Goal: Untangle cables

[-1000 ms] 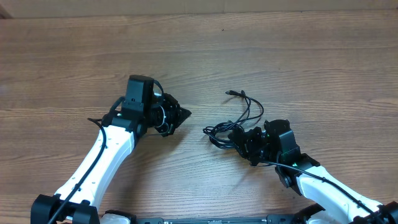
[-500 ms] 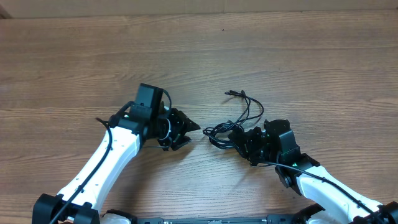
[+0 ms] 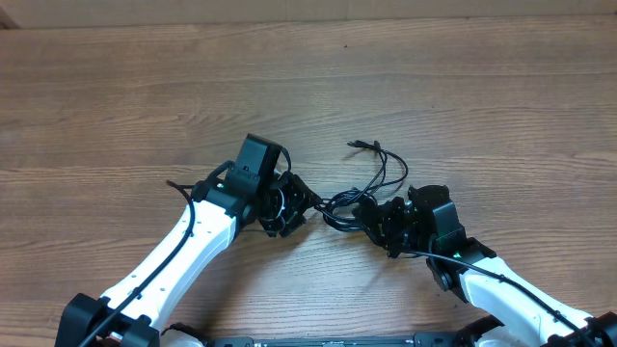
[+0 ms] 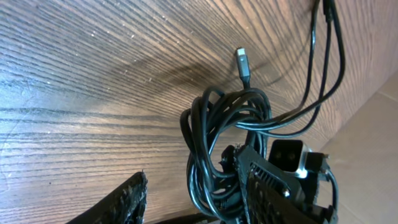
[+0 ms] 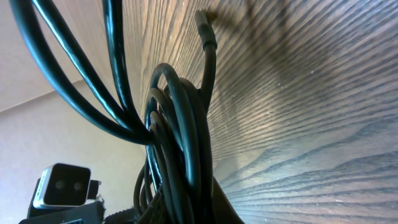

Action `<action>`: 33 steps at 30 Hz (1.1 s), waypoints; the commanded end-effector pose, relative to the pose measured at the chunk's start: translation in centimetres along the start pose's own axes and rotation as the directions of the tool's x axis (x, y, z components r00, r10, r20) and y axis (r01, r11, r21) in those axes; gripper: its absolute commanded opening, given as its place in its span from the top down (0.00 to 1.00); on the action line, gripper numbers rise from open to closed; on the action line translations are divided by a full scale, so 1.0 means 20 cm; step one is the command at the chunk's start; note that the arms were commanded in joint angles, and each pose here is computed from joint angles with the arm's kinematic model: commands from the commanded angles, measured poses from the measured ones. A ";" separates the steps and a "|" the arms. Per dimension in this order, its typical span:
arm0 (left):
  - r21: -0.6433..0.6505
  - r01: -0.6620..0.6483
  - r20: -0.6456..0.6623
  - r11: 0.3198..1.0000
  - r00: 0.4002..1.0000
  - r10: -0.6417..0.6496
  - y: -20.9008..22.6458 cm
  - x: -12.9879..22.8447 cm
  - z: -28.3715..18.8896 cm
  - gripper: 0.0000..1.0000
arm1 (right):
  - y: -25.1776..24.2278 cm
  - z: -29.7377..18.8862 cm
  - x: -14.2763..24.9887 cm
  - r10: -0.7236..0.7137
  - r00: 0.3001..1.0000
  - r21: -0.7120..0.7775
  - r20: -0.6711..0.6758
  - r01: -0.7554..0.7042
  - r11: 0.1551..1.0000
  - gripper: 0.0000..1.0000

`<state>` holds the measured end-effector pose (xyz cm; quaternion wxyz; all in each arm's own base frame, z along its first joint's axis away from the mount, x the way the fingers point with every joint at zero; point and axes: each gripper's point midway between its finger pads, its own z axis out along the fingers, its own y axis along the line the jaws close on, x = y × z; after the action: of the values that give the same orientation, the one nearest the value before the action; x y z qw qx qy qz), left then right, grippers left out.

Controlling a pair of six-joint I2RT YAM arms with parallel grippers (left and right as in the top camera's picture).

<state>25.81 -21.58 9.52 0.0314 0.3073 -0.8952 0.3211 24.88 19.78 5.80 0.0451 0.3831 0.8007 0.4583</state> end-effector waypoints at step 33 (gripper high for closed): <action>0.097 0.232 0.062 0.968 0.969 -0.238 0.03 -0.40 0.00 0.96 | -0.16 -0.01 0.04 0.010 0.999 0.129 -0.041 -0.005 0.992 0.83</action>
<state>31.80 -16.95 7.37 0.0246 0.4226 -0.8372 0.3462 22.19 19.51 3.86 -0.0071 0.3788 0.8259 0.4175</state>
